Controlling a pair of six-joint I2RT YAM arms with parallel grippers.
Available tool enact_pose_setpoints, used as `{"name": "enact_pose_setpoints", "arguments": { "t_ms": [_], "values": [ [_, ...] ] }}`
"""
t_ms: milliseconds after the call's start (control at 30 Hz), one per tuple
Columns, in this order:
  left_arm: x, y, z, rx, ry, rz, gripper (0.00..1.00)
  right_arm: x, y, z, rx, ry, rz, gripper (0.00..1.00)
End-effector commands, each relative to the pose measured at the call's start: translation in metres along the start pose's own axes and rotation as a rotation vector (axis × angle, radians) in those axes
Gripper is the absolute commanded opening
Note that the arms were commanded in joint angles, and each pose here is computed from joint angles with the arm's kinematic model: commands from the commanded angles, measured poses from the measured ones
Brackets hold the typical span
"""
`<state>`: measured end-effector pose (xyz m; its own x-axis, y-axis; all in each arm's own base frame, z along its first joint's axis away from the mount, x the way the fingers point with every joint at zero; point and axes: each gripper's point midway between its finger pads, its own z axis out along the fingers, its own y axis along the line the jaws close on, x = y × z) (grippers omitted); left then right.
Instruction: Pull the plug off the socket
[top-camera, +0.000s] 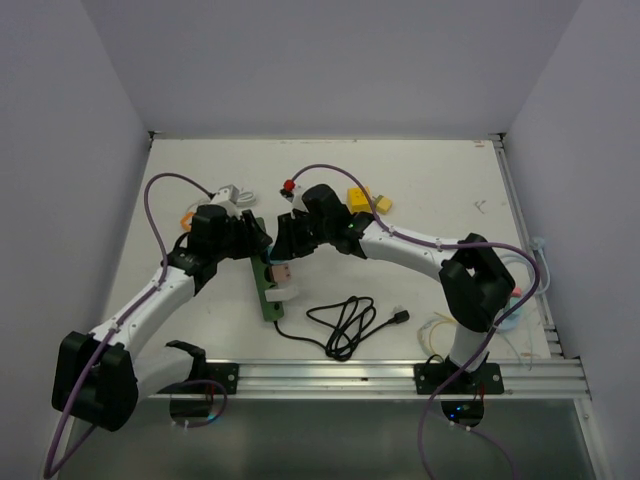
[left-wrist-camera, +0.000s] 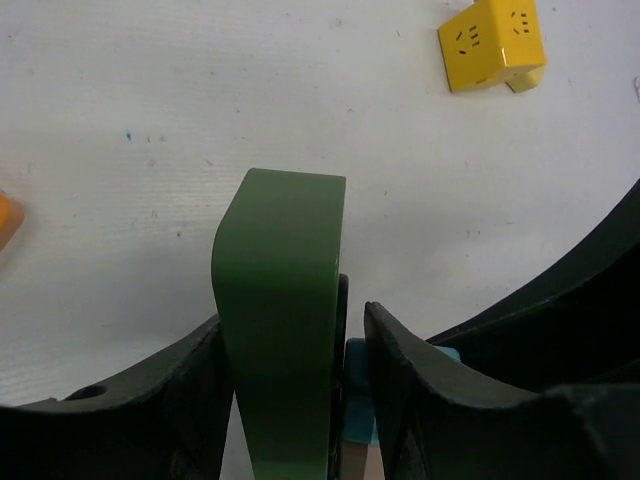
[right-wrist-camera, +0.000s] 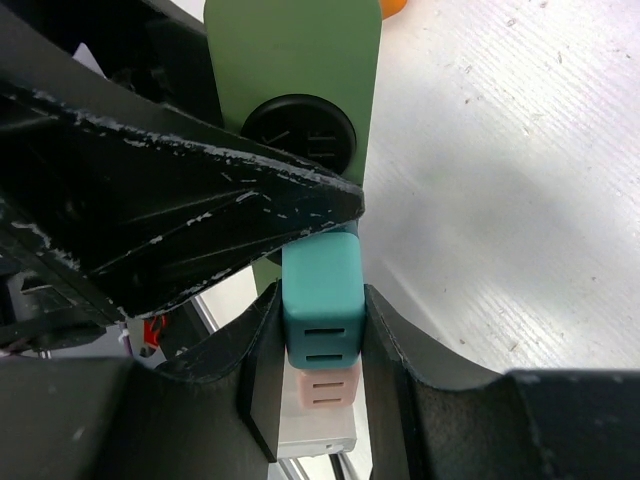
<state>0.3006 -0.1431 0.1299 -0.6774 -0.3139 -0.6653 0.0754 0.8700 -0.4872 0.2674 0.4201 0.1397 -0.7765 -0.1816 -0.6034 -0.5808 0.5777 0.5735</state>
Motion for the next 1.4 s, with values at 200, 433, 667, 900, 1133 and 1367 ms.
{"name": "enact_pose_setpoints", "arguments": {
  "t_ms": [200, 433, 667, 900, 1133, 1367],
  "values": [
    [-0.014, -0.007, 0.006, 0.03, -0.09, -0.007, 0.18, -0.039, 0.038, -0.025, -0.094, -0.108, -0.089, 0.0],
    [-0.019, 0.003, 0.001, -0.032, -0.114, 0.033, 0.0, -0.03, 0.029, -0.029, -0.056, -0.093, -0.082, 0.0],
    [-0.017, 0.007, 0.001, -0.051, -0.109, 0.037, 0.0, -0.047, 0.047, -0.033, -0.101, -0.114, -0.081, 0.0],
    [-0.027, 0.025, -0.004, -0.161, -0.143, 0.059, 0.0, -0.051, 0.03, -0.054, -0.106, -0.143, -0.052, 0.0],
    [-0.029, 0.037, -0.005, -0.236, -0.134, 0.071, 0.0, -0.053, 0.0, -0.075, -0.031, -0.148, -0.058, 0.0],
    [-0.034, 0.037, -0.002, -0.278, -0.126, 0.084, 0.0, -0.059, 0.019, -0.068, -0.016, -0.137, -0.092, 0.0]
  ]
}}
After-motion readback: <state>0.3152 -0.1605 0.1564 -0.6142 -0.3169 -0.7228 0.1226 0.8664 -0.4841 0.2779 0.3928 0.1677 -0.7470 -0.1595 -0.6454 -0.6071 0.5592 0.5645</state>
